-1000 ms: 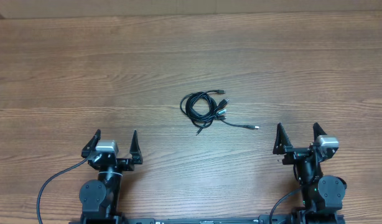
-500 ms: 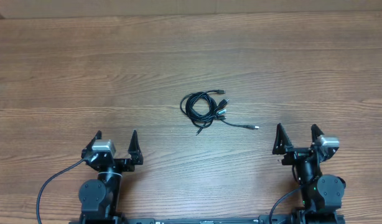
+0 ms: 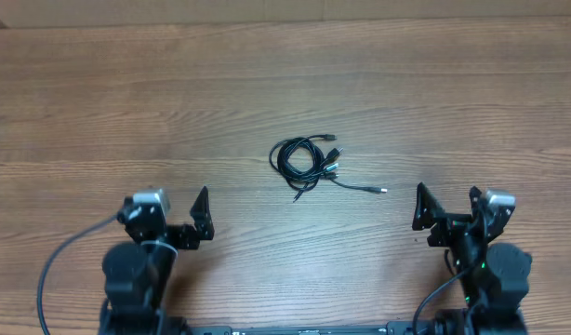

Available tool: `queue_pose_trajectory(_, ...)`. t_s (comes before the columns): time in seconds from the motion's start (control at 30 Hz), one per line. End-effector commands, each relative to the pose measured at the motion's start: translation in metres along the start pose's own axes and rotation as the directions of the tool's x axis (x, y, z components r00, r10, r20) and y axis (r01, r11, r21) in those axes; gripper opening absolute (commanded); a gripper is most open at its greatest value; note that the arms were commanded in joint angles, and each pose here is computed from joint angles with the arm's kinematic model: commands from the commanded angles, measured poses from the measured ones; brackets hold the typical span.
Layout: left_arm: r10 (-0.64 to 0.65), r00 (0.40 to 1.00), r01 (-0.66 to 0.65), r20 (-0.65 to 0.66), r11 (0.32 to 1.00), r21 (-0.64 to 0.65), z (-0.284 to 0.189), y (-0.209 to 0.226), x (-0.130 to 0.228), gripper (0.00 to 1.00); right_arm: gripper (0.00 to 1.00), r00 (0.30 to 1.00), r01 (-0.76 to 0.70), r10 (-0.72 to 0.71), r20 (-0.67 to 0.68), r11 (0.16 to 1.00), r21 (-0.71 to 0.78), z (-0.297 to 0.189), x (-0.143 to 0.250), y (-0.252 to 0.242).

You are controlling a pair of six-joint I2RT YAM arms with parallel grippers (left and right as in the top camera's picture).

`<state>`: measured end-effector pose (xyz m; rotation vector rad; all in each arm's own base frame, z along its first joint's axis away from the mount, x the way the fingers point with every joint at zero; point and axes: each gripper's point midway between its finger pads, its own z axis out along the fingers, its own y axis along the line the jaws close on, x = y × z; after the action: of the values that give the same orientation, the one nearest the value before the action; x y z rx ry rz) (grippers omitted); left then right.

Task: Untangle cables
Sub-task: 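Move the left gripper over the black cable bundle and lower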

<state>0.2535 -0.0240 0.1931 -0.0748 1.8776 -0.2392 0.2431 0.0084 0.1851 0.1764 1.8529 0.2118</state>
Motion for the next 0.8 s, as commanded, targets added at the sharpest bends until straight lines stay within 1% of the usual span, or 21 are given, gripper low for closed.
queue_pose_trajectory(0.0,-0.018,0.997,0.02,-0.072,0.999,0.03,0.007,-0.01,-0.023,1.0,1.0,1.0,-0.007,0.007,-0.023,1.0,0.005,-0.001,-0.029,0.006)
queue_pose_trajectory(0.1,-0.035,0.979,0.048,-0.2,0.997,0.063,0.017,-0.021,-0.031,1.0,1.0,0.995,-0.011,0.013,-0.099,1.0,0.022,0.001,-0.042,0.009)
queue_pose_trajectory(0.17,-0.063,0.955,0.08,-0.289,0.996,0.049,0.021,-0.023,-0.034,1.0,1.0,0.988,-0.014,0.02,-0.156,0.999,0.036,0.002,-0.051,0.011)
queue_pose_trajectory(0.3,-0.159,0.874,0.163,-0.459,0.986,-0.032,0.021,-0.023,-0.039,1.0,1.0,0.958,-0.022,0.037,-0.286,0.998,0.052,0.001,-0.064,0.017)
queue_pose_trajectory(0.37,-0.188,0.826,0.178,-0.532,0.981,-0.069,0.017,-0.024,-0.039,1.0,1.0,0.935,-0.032,0.046,-0.352,0.998,0.046,-0.001,-0.067,0.022)
queue_pose_trajectory(0.43,-0.208,0.783,0.195,-0.587,0.977,-0.086,0.012,-0.027,-0.04,1.0,1.0,0.91,-0.036,0.056,-0.41,0.998,0.058,-0.001,-0.068,0.024)
queue_pose_trajectory(0.5,-0.218,0.75,0.19,-0.625,0.975,-0.113,0.007,-0.026,-0.037,1.0,1.0,0.897,-0.04,0.061,-0.437,0.998,0.057,0.003,-0.067,0.025)
queue_pose_trajectory(0.6,-0.23,0.729,0.2,-0.644,0.972,-0.12,0.01,-0.026,-0.032,0.99,1.0,0.881,-0.062,0.066,-0.469,0.998,0.024,0.009,-0.061,0.031)
queue_pose_trajectory(0.63,-0.25,0.721,0.232,-0.646,0.966,-0.115,0.012,-0.03,-0.032,1.0,1.0,0.877,-0.067,0.067,-0.476,0.998,0.017,0.011,-0.059,0.032)
queue_pose_trajectory(0.67,-0.253,0.726,0.252,-0.64,0.963,-0.096,0.016,-0.034,-0.035,0.99,1.0,0.874,-0.074,0.067,-0.482,0.997,0.004,0.012,-0.058,0.035)
queue_pose_trajectory(0.73,-0.231,0.764,0.286,-0.603,0.958,-0.006,0.028,-0.047,-0.05,1.0,1.0,0.868,-0.089,0.067,-0.492,0.996,-0.021,0.014,-0.057,0.04)
queue_pose_trajectory(0.77,-0.223,0.785,0.289,-0.578,0.957,0.024,0.034,-0.051,-0.058,0.96,1.0,0.865,-0.094,0.067,-0.497,0.995,-0.029,0.015,-0.056,0.041)
